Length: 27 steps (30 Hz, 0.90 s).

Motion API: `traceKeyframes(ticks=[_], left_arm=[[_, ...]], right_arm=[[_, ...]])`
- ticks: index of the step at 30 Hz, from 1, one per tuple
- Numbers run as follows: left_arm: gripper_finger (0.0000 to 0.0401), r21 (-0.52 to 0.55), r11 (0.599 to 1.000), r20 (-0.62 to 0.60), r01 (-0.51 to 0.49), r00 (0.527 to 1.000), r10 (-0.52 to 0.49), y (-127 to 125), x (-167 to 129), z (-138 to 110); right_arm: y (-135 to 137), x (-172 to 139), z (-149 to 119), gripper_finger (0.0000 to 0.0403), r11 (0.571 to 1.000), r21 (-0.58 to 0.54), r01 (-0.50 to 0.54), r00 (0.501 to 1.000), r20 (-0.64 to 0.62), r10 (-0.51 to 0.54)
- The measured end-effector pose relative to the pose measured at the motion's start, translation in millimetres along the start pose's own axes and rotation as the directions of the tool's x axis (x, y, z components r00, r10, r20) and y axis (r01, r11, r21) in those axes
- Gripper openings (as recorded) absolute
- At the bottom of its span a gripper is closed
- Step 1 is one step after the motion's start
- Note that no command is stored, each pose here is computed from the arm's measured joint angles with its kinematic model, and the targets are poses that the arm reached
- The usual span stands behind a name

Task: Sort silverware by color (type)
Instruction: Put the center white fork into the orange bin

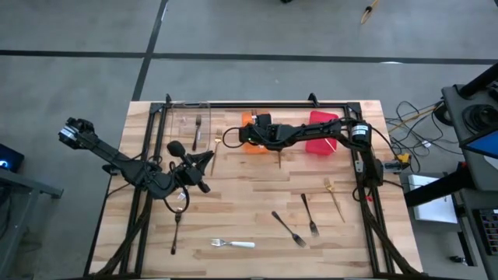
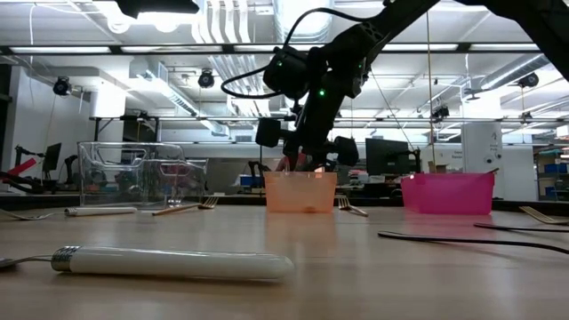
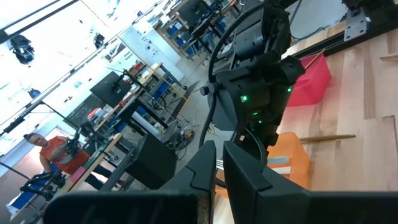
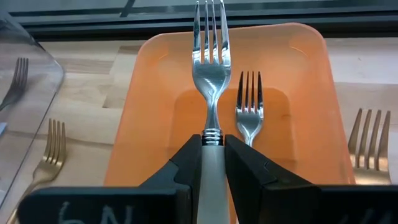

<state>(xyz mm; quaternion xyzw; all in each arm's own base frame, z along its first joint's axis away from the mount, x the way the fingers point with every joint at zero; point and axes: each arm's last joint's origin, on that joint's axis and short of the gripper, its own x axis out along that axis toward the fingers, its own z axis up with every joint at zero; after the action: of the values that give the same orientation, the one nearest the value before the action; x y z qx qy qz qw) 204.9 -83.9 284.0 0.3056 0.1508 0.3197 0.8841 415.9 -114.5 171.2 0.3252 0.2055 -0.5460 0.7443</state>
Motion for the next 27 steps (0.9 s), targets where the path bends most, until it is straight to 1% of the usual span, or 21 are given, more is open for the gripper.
traceKeyframes(ticks=[12, 16, 27], left_arm=[[0.0013, -0.001, 1.0, 0.0, 0.0, 1.0, 0.0, 0.1, 0.0, 0.1], [0.0013, -0.003, 1.0, 0.001, -0.001, 1.0, 0.001, 0.1, 0.0, 0.2], [0.0013, -0.002, 1.0, 0.001, 0.0, 1.0, 0.0, 0.1, 0.0, 0.2]], right_arm=[[1.7, 0.0, 1.0, 0.0054, 1.0, 0.008, -0.015, 1.0, 0.009, 0.014], [1.9, 0.0, 1.1, 0.0054, 1.0, -0.014, -0.016, 1.0, 0.01, 0.016], [1.9, 0.0, 1.1, 0.0054, 1.0, -0.007, -0.017, 1.0, 0.01, 0.017]])
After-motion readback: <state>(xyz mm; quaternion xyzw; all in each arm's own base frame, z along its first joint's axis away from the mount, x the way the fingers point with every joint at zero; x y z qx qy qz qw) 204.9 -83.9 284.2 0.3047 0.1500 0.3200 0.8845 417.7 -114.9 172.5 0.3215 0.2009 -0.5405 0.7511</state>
